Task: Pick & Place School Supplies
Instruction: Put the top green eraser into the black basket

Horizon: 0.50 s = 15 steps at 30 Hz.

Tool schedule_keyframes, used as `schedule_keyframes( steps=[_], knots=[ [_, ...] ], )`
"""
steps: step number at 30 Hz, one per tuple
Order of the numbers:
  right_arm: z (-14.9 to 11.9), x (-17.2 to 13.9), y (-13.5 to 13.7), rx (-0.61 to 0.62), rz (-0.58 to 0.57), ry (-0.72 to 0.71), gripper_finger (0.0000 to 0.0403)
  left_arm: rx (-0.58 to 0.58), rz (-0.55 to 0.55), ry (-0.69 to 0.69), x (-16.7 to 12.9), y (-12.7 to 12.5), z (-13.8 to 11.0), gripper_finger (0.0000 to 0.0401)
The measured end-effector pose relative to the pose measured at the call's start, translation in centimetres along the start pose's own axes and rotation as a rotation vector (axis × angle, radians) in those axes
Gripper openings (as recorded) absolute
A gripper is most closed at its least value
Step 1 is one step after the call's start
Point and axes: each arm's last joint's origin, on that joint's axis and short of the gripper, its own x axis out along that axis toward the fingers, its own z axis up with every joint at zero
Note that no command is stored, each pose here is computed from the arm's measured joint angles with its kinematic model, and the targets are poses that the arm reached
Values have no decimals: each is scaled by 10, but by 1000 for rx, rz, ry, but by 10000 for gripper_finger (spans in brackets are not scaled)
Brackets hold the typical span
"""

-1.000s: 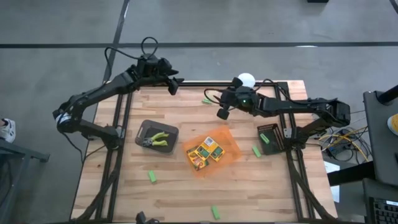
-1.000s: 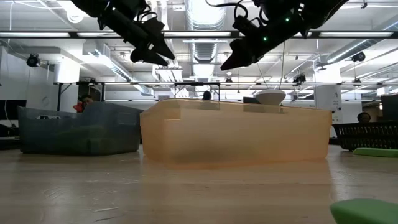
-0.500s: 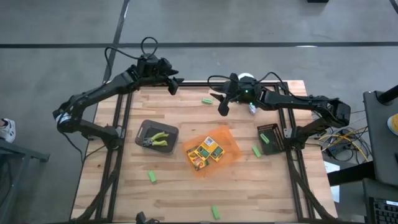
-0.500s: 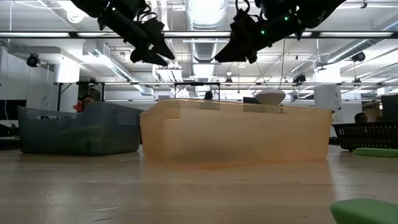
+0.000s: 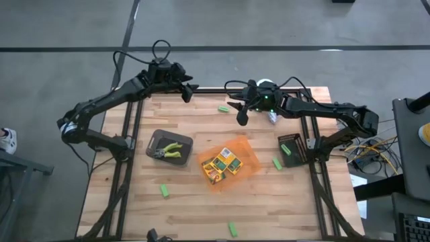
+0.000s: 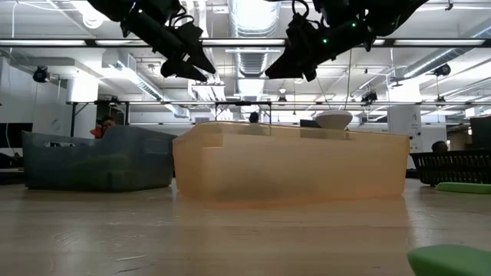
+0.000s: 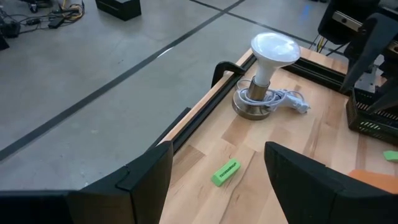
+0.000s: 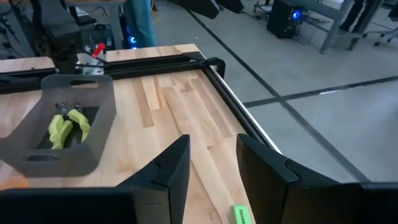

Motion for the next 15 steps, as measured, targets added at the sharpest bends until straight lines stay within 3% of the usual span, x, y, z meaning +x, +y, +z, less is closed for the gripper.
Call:
schedule_keyframes(
  steps=[15],
  knots=[
    [3,0,-3,-5,-11,-27,123,6,0,-4,0,0,0,259]
  ],
)
